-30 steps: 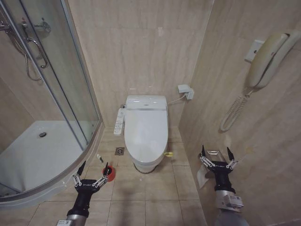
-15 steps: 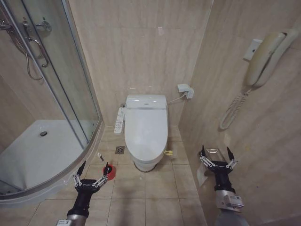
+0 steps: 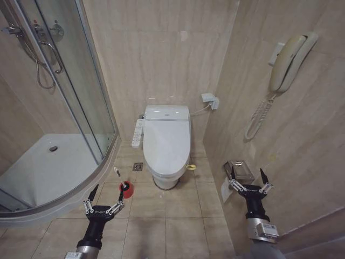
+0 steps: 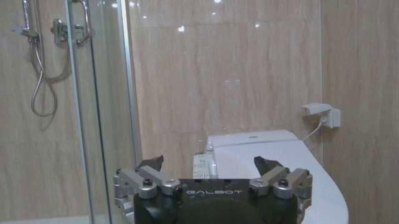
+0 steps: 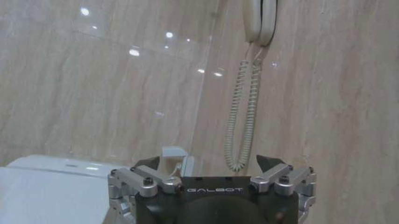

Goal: Open the toilet lid, clean the toilet bowl with a toilet brush, close the toilet lid, and flush.

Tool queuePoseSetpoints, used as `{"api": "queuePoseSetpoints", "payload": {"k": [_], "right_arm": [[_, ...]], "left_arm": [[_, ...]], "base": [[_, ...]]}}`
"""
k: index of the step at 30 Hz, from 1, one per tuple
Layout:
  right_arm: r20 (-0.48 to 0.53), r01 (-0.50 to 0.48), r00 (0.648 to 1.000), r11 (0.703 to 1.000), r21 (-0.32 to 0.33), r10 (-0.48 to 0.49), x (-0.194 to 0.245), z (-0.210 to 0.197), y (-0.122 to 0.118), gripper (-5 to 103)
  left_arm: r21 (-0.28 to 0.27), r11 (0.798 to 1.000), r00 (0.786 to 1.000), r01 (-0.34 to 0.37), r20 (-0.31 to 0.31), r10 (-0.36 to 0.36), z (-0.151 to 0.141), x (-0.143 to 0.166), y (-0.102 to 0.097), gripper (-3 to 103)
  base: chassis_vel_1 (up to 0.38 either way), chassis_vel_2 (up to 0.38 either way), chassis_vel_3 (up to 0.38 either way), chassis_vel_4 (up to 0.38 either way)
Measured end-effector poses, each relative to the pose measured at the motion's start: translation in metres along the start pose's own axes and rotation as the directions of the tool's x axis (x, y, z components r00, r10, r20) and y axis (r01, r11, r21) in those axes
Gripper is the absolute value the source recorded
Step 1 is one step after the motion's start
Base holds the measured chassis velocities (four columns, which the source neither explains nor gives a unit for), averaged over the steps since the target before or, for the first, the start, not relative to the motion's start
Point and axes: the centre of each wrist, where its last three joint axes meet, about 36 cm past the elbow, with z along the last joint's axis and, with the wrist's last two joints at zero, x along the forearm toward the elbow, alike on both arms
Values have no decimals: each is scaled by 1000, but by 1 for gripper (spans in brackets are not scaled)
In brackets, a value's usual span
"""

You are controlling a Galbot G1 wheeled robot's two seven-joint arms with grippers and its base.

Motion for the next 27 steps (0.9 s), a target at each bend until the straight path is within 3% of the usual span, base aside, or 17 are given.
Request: {"api": "queuePoseSetpoints", "payload": {"k": [27], "right_arm": [[0,0,1000,1000,0,0,0,0,0,100]], "left_arm": [[0,1000,1000,0,0,0,0,0,0,98]], "base": [[9,7,-6,-5]]}}
